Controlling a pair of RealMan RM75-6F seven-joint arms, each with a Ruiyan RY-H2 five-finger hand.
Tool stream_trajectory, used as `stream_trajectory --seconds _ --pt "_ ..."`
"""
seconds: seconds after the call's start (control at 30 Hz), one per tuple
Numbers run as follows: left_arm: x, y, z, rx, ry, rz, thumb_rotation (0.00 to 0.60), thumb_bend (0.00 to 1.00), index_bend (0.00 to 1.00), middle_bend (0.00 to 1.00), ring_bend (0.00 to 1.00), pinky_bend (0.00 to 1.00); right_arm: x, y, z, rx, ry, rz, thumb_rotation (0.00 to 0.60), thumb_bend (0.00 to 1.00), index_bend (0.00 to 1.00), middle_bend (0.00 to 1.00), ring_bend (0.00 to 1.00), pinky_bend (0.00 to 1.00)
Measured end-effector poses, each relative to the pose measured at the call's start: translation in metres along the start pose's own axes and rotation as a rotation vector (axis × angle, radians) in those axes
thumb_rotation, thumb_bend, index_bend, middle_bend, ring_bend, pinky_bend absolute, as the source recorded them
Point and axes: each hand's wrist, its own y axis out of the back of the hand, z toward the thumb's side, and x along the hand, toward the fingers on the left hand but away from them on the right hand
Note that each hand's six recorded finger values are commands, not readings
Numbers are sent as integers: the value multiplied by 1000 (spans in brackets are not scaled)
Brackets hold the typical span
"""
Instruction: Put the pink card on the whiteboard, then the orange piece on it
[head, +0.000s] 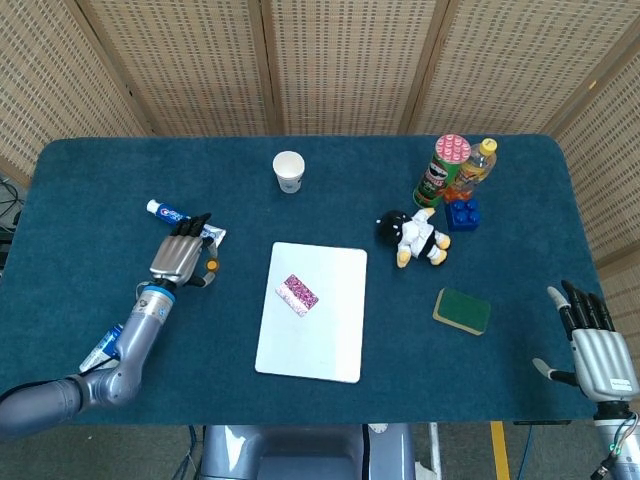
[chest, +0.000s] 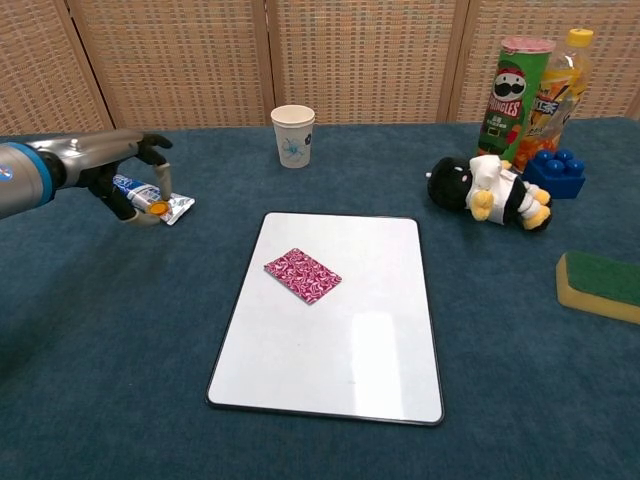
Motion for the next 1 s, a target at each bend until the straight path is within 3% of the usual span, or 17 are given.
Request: stream_trajectory --seconds 0.23,0.47,0.77,1.0 --pt "3 12 69 75 -107 10 600 302 539 0 0 0 0 0 0 2 0 0 600 0 0 0 0 0" --pt "7 -12 134 89 -172 -58 600 300 539 0 0 0 -1 0 -1 -2 -2 0 600 0 0 0 0 0" --pt "16 -32 163 82 -187 -77 600 299 539 0 0 0 -1 0 -2 -6 -2 0 600 0 0 0 0 0" --pt "20 -40 165 97 -171 -84 600 299 539 0 0 0 0 0 -2 -10 -3 1 600 0 0 0 0 0"
